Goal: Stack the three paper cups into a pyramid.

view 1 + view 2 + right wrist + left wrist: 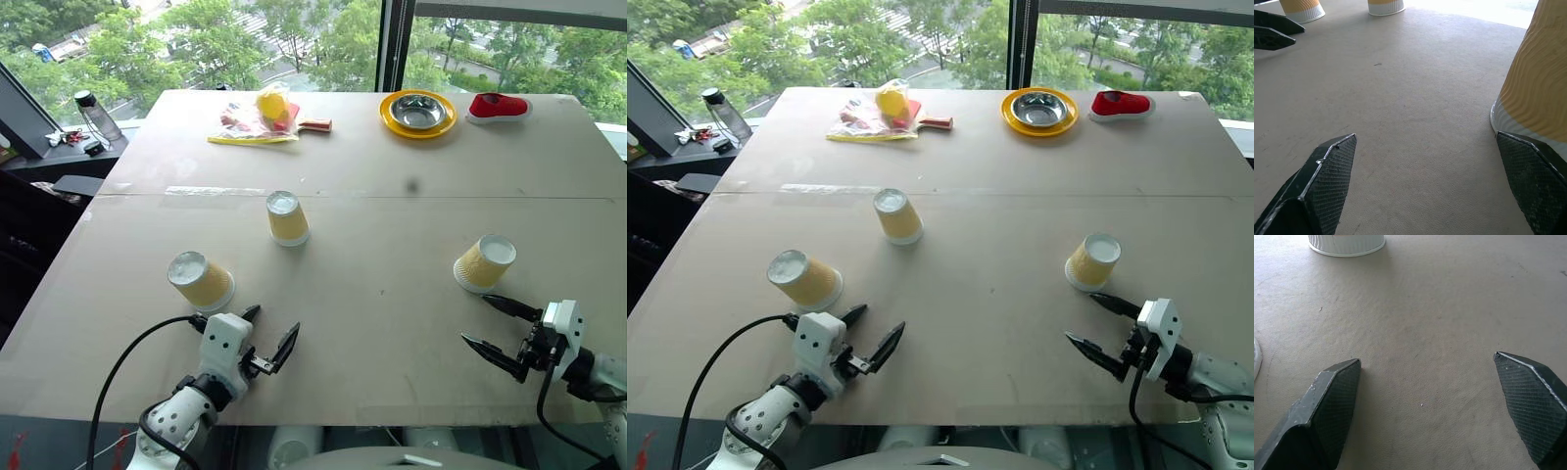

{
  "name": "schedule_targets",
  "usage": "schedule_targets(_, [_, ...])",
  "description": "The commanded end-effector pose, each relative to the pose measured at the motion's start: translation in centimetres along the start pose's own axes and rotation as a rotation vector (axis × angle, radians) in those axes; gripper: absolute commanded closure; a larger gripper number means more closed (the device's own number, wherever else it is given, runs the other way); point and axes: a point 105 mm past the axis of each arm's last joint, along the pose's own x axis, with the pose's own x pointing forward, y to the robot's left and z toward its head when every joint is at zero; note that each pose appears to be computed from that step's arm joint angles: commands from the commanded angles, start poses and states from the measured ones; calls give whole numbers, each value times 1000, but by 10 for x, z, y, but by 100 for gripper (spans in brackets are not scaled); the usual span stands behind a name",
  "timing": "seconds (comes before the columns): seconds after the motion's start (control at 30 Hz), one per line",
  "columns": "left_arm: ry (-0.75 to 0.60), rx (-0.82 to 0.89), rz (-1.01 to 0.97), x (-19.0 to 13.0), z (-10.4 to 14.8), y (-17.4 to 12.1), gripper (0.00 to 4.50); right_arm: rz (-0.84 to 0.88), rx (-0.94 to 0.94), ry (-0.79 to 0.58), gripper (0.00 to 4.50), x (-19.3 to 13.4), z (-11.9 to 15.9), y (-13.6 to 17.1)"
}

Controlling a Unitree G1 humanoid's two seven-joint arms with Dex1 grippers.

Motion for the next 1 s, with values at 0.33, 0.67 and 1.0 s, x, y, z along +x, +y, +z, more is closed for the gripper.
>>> schedule_targets(0.33, [-1, -52, -37, -25, -39, 9, 4, -49, -25, 23, 0, -11, 0, -2])
schedule_targets(0.67, [-18, -35, -52, -23, -26, 8, 4, -71, -23, 29, 0, -16, -6, -4])
schedule_targets(1.0, [-19, -25, -84, -17, -10, 0, 4, -87, -21, 28, 0, -18, -10, -2])
